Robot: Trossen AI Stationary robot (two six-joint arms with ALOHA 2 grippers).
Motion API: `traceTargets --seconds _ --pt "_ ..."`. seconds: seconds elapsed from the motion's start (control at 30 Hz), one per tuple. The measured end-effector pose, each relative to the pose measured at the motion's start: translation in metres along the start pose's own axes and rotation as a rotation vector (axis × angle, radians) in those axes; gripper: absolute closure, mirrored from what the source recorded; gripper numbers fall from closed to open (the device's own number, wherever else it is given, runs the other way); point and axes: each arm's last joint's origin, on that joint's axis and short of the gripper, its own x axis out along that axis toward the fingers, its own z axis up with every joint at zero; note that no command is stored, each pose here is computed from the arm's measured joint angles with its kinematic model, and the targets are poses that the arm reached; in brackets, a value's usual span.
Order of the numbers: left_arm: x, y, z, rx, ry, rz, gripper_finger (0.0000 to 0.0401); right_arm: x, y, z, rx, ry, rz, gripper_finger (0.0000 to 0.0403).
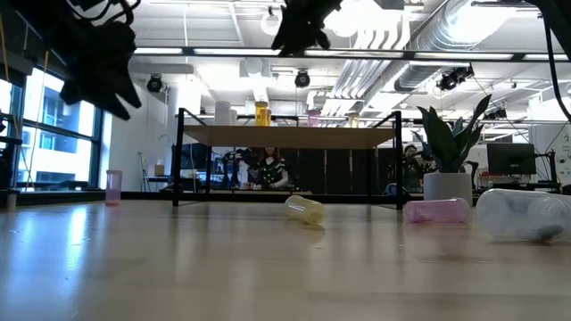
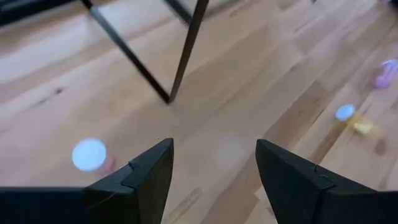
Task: Pick and place medicine bottles onto shelf by color
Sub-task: Put the top pink pill bottle aligned with the other pink pill bottle on the shelf
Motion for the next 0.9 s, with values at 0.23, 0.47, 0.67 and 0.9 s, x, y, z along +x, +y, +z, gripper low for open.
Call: traceTargets --seconds 0.23,0.47,0.67,0.9 --pt "0.013 0.0 -0.024 -0.08 -0.015 0.092 0.0185 -0.004 0.023 -0.002 -0.012 0.016 0.042 0.0269" --pt "0.021 0.003 -0.037 -0.237 -0.093 0.18 0.0185 -0.005 0.036 -0.005 -0.015 0.026 0.068 0.0269" --pt "0.027 0.004 -0.042 -0.276 -0.09 0.232 0.0185 -0.005 0.04 -0.006 -0.005 0.028 0.075 0.0269" --pt "0.041 0.007 -0.052 -0.296 -0.044 0.307 0.0185 -0.005 0.04 -0.006 0.026 0.03 0.075 0.0269"
